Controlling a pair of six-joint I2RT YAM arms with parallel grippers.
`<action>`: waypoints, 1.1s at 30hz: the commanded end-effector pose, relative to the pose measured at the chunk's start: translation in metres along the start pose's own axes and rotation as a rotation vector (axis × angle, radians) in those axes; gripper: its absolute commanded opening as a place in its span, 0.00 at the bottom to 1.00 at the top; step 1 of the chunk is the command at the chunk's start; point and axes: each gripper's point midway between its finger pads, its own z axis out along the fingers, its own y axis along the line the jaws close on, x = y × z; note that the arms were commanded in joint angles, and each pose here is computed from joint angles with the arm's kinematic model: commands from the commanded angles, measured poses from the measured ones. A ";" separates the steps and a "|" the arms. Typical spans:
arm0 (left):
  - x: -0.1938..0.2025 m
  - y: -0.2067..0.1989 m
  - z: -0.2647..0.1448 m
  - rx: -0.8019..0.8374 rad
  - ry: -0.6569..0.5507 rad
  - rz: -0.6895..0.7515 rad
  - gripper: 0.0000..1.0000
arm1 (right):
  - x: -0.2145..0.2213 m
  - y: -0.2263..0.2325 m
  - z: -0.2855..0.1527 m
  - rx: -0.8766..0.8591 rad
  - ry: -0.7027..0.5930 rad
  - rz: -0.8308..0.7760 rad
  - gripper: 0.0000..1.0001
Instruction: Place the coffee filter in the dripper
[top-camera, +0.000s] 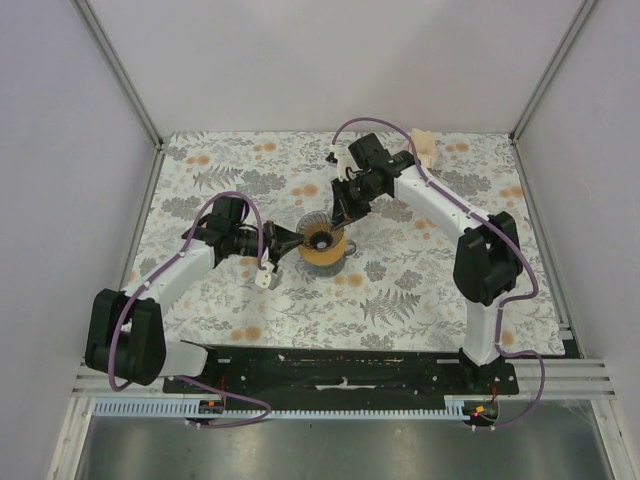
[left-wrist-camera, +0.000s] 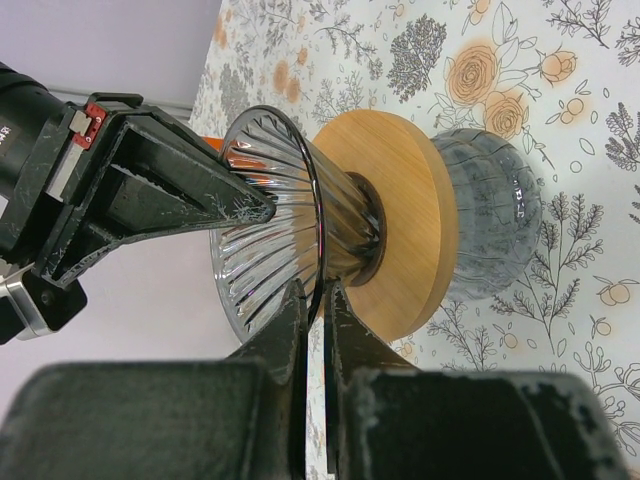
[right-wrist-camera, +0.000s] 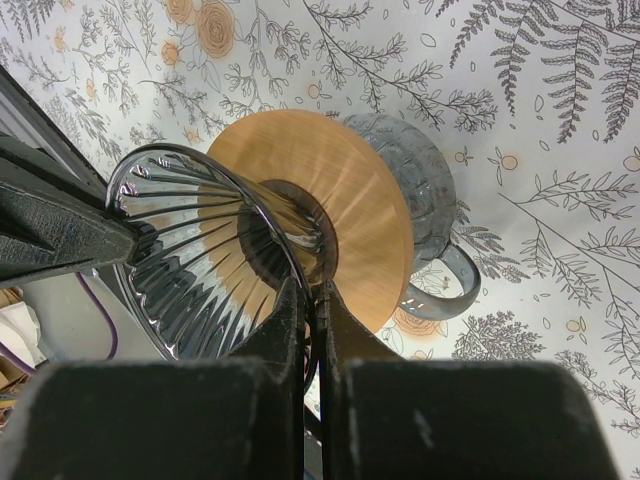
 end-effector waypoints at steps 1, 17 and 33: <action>0.005 -0.096 0.002 0.230 0.064 -0.295 0.02 | 0.050 -0.036 0.024 0.138 0.162 0.053 0.00; 0.005 -0.034 -0.003 0.108 0.044 -0.121 0.54 | -0.014 0.002 -0.017 0.089 -0.032 -0.026 0.46; -0.005 0.008 -0.018 0.017 0.055 -0.041 0.71 | -0.040 0.015 -0.080 0.138 -0.141 -0.146 0.72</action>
